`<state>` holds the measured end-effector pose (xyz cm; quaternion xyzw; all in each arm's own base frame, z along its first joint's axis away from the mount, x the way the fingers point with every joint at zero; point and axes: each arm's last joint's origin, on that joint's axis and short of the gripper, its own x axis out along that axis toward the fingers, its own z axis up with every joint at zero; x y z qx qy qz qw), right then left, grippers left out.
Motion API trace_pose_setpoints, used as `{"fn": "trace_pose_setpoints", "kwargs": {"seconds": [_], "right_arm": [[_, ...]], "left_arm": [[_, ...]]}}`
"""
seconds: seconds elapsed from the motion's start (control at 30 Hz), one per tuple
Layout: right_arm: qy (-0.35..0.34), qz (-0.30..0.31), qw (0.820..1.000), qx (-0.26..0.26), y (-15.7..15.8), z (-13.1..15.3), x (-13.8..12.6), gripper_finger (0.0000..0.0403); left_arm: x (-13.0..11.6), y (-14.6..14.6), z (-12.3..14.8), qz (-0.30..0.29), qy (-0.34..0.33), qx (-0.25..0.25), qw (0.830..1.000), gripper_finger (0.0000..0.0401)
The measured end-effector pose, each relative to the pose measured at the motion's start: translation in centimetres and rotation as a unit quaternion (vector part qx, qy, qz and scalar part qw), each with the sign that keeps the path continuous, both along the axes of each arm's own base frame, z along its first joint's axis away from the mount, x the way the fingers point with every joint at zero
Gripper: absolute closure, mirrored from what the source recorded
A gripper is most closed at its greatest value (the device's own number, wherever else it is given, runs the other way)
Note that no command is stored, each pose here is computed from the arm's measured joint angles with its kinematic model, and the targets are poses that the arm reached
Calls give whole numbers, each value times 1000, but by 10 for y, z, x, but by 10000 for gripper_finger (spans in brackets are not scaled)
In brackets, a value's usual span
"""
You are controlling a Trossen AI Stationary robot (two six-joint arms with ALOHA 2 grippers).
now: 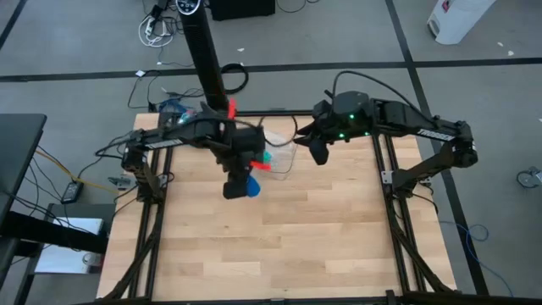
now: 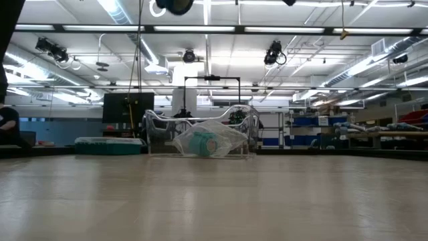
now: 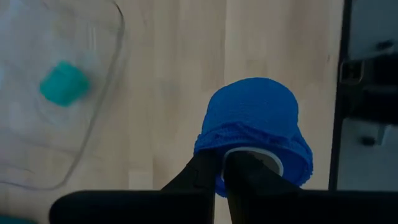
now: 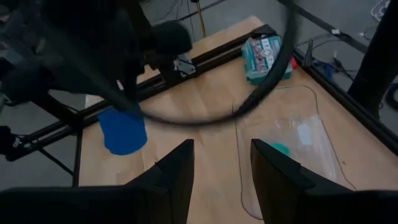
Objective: Roll bandage
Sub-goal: Roll the blue bandage
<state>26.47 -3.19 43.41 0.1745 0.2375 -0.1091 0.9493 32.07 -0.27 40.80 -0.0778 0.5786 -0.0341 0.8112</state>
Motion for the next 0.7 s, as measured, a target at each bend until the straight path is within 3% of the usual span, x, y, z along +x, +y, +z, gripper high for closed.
{"fn": "trace_pose_setpoints", "kwargs": {"seconds": [0.17, 0.47, 0.7], "right_arm": [[-4, 1, 1000, -13, 0, 3, -6, 253], [-4, 10, 999, -32, -2, 7, -12, 253], [-2, 17, 999, -27, -2, 7, -15, 253]], "left_arm": [[6, -7, -34, -3, 60, 27, 998, 378], [25, -24, -100, 5, 65, 46, 997, 378], [13, -34, -142, -12, 138, 68, 988, 378]]}}
